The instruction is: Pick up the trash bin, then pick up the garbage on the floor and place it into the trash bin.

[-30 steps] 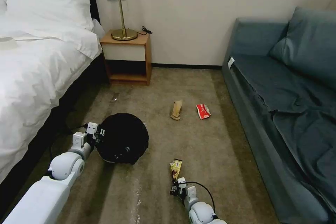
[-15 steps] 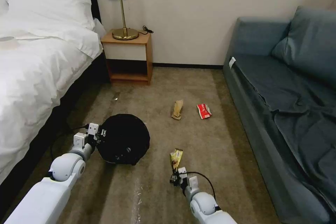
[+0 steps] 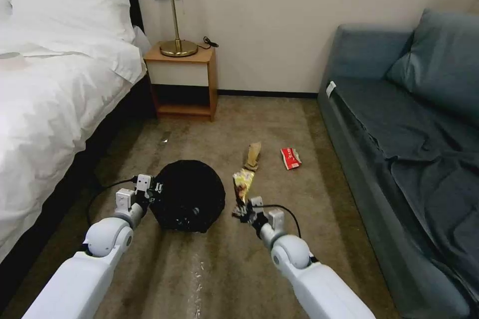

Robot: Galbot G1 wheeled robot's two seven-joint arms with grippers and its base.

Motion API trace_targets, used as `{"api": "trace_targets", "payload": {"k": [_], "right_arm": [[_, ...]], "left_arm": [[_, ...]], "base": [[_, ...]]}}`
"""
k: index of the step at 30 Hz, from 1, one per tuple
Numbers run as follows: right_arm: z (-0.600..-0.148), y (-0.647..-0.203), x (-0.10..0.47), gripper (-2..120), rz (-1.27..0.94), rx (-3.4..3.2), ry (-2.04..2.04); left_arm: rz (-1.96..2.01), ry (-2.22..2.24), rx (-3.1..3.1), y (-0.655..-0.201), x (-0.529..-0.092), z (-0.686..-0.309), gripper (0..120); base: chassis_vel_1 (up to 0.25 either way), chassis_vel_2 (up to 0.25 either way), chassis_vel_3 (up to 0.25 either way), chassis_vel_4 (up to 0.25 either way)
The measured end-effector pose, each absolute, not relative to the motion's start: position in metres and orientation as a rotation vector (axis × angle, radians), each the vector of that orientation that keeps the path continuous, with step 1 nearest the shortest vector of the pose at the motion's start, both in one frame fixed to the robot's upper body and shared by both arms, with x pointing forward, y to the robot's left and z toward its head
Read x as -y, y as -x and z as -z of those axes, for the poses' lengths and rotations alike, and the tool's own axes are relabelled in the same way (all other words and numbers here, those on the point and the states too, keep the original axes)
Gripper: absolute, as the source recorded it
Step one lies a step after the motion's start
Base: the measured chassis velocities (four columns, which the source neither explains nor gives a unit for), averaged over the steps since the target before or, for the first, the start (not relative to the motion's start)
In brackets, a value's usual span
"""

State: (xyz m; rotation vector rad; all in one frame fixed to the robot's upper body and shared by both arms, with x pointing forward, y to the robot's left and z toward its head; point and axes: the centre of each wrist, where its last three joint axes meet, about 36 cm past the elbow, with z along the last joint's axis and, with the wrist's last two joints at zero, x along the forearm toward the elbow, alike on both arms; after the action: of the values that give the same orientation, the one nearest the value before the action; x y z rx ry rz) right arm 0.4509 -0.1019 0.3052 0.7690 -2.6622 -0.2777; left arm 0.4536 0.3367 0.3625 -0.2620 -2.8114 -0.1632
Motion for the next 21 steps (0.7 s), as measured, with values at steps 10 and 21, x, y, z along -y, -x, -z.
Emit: {"api": "trace_targets", "payload": {"k": [10,21], "right_arm": [[-0.347,-0.474,0.071,0,0.424,2.686,-0.922],[-0.325,-0.448,0.028,4,0.414,2.644,-0.957]], "left_arm": [[0.149,0.255,2.813,-0.459,-0.334,-0.360,4],[0.120,0.248,2.815,-0.464,-0.330,-0.357,4]], "base": [[0.000,0.000,0.000,0.000],[0.000,0.000,0.000,0.000]]}}
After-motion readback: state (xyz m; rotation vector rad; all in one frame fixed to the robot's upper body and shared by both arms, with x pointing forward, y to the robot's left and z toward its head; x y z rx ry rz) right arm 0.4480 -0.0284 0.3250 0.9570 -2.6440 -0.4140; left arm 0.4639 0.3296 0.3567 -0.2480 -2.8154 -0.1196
